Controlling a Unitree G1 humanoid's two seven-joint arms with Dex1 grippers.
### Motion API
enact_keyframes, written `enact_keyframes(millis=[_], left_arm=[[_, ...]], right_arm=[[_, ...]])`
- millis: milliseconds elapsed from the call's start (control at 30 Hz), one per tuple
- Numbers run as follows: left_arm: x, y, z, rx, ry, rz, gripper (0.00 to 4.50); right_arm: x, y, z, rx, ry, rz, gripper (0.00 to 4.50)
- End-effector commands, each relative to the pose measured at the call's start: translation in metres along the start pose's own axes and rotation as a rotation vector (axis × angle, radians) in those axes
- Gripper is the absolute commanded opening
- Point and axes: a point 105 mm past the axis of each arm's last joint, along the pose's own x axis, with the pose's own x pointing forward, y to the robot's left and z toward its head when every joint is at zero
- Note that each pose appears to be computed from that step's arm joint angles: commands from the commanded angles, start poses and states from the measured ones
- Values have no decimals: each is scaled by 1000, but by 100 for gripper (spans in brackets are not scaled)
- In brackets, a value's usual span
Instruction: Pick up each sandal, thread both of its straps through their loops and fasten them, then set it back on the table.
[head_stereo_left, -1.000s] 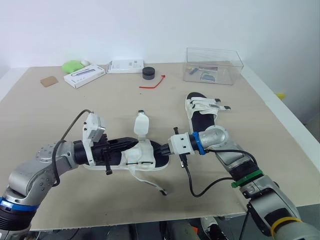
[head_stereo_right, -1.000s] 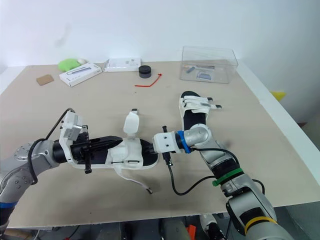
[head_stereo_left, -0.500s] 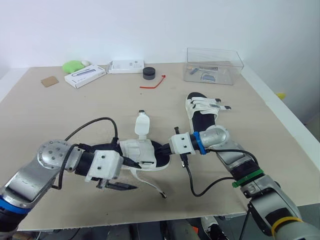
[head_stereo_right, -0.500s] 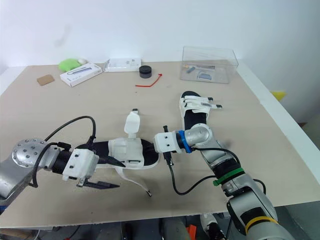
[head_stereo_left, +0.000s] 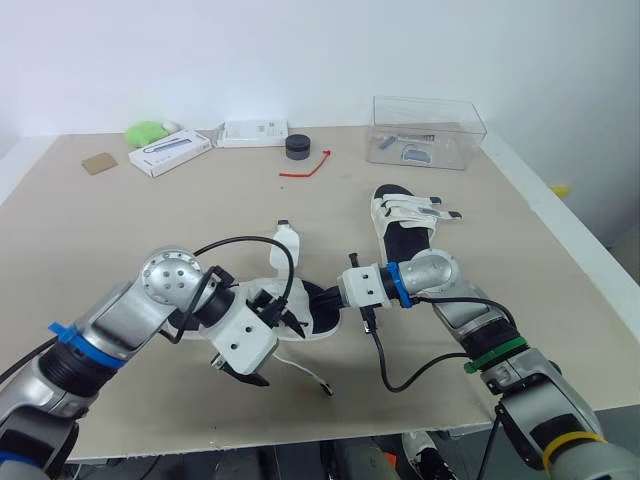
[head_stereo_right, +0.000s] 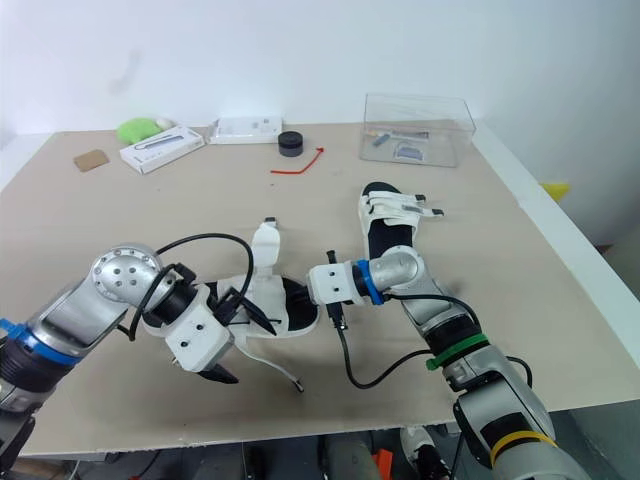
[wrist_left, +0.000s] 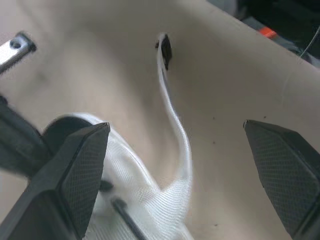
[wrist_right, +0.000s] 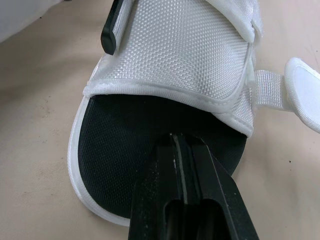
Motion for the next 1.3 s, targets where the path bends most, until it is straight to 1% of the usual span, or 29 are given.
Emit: enact_keyframes(millis=[33,133,267,433,467,533,567,600,667,700,767,800,833,1000,1133,1300], left_arm=[[-2,2,3,40,17,-67,442],[0,8,6,89,22,-96,442],[4,3,-5,89,78,-171,442],[16,2,-10,95,67,-205,442],[17,2,-10,95,64,-204,391],[20,5,-8,108,48,-190,353],[20,8,-6,116,36,-175,306],[21,11,-3,121,26,-164,291],[21,14,0,116,7,-146,204],[21,14,0,113,6,-144,147],[21,14,0,104,6,-135,75],[21,13,-1,89,2,-127,19],[21,12,-1,77,-1,-120,8],[15,12,0,-24,-57,-35,8],[7,21,5,-108,-133,91,8],[-20,42,7,-265,-258,370,8]], right_arm=[[-3,16,-30,75,125,48,0],[-4,17,-31,78,128,43,0],[-4,18,-31,81,129,38,0],[-4,19,-32,83,132,34,0],[-5,20,-32,83,133,34,0],[-5,20,-32,83,135,33,0],[-5,20,-32,83,135,33,0],[-5,21,-32,84,136,33,0],[-5,21,-32,84,136,34,0],[-5,21,-32,84,135,34,0],[-4,22,-32,83,134,36,0],[-4,22,-32,83,134,36,0],[-4,22,-32,82,133,37,0],[-4,23,-32,84,134,38,0],[-3,24,-32,84,132,43,0],[-4,24,-33,89,133,41,0]])
